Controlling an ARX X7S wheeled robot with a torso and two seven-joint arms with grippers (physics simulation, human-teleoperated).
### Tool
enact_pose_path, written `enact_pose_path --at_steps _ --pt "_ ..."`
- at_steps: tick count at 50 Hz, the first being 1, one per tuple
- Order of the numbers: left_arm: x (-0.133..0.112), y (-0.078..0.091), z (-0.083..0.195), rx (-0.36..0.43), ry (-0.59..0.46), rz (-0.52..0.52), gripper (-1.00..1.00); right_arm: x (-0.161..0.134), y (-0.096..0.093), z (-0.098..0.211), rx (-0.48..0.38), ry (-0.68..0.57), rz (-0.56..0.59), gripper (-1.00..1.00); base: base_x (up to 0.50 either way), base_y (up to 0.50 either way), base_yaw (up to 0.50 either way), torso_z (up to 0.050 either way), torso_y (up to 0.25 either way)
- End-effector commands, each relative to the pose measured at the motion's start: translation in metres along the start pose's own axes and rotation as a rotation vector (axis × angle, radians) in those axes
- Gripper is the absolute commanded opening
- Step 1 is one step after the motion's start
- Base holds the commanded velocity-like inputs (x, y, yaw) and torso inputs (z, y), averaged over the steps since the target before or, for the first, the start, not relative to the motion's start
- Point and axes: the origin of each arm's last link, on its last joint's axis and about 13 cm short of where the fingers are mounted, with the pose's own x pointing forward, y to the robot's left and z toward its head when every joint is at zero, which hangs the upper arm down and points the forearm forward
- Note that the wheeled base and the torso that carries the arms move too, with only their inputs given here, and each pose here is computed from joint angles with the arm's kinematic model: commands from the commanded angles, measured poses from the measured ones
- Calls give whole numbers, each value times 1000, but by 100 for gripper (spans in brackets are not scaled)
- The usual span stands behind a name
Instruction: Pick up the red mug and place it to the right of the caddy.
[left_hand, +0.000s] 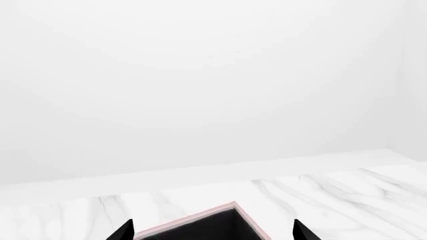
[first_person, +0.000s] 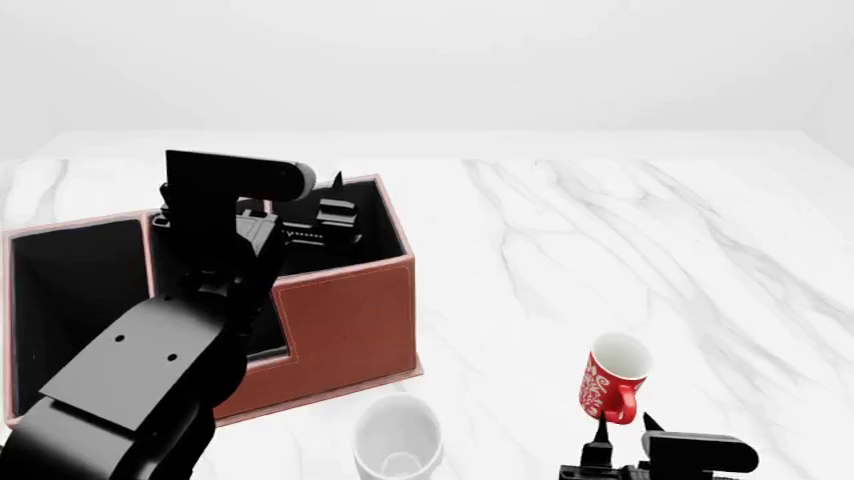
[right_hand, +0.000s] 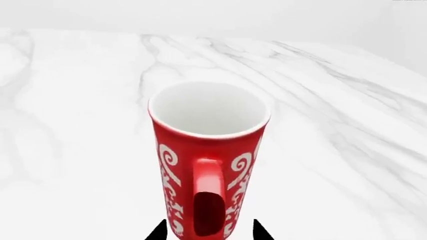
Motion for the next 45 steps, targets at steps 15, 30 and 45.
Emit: enact_pose_path --at_steps 15,30,45 --pt "0 0 -2 1 5 -2 100 -3 1 3 12 -15 11 -100 0 0 0 0 0" --pt "0 1 -3 -1 4 0 100 -17 -10 64 -45 -166 124 -100 0 0 0 0 1" --pt "1 5 -2 -8 2 21 100 35 -12 143 -205 -247 348 -100 0 0 0 0 1"
